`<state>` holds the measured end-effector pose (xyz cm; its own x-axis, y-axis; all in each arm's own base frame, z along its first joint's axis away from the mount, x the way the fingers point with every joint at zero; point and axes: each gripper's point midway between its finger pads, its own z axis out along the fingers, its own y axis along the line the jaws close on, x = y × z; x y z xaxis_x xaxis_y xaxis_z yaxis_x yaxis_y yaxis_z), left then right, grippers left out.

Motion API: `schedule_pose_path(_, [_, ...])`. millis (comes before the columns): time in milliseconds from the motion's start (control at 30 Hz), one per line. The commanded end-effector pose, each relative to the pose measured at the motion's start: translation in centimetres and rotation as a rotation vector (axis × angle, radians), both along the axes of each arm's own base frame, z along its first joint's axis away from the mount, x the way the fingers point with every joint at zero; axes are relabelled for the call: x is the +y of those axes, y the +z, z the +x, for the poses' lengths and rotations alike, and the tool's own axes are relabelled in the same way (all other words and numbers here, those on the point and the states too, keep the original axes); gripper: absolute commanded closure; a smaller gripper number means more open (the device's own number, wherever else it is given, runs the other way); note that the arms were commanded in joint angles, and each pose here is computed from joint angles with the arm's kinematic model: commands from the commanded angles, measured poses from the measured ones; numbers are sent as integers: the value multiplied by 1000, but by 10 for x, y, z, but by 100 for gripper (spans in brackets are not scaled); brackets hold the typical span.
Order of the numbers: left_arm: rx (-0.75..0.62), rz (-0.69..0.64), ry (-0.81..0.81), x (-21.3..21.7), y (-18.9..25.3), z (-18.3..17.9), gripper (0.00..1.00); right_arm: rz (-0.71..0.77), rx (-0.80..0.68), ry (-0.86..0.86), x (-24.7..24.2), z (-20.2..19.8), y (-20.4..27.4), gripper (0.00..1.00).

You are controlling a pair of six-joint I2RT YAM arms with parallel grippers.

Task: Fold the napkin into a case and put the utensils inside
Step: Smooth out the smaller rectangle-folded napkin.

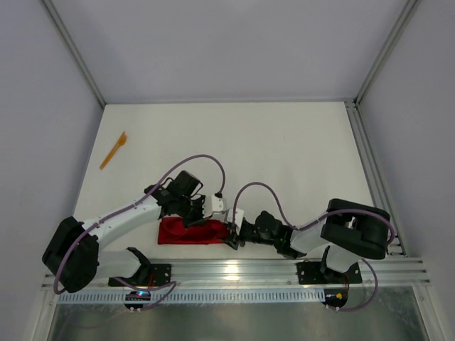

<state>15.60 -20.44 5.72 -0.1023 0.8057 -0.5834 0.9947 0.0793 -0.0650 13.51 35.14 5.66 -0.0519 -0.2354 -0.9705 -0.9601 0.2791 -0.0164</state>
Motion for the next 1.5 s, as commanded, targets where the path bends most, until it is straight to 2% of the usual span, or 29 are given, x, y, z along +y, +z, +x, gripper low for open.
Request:
schedule_pose_path(0, [-70,-57,47,-13,17,19,100,-58,-291,99,4,4,8,44])
schedule_pose_path(267, [-43,-80,20,-17,18,12,100,-118,-360,112,4,11,-3,42])
schedule_pose_path(467, [-28,-82,-1,-17,16,8,100,-185,-364,120,4,15,-16,42])
schedule_pose_path(700, [-3,-102,-31,-20,18,1,97,-191,-333,78,15,24,-20,45])
schedule_pose_path(833, [-3,-108,-35,-20,20,0,97,-175,-303,37,16,29,-24,57])
schedule_pose_path(867, [1,-109,-36,-20,20,-1,97,-173,-294,30,16,29,-24,64])
schedule_pose_path(1000, [3,-107,-38,-19,22,-2,96,-149,-271,31,17,26,-22,79])
schedule_pose_path(1200, [6,-100,-27,-18,28,-2,94,-76,-212,34,22,19,-5,79])
schedule_pose_path(1467, [-8,-92,-17,-17,32,3,92,-71,-90,12,24,20,-8,94])
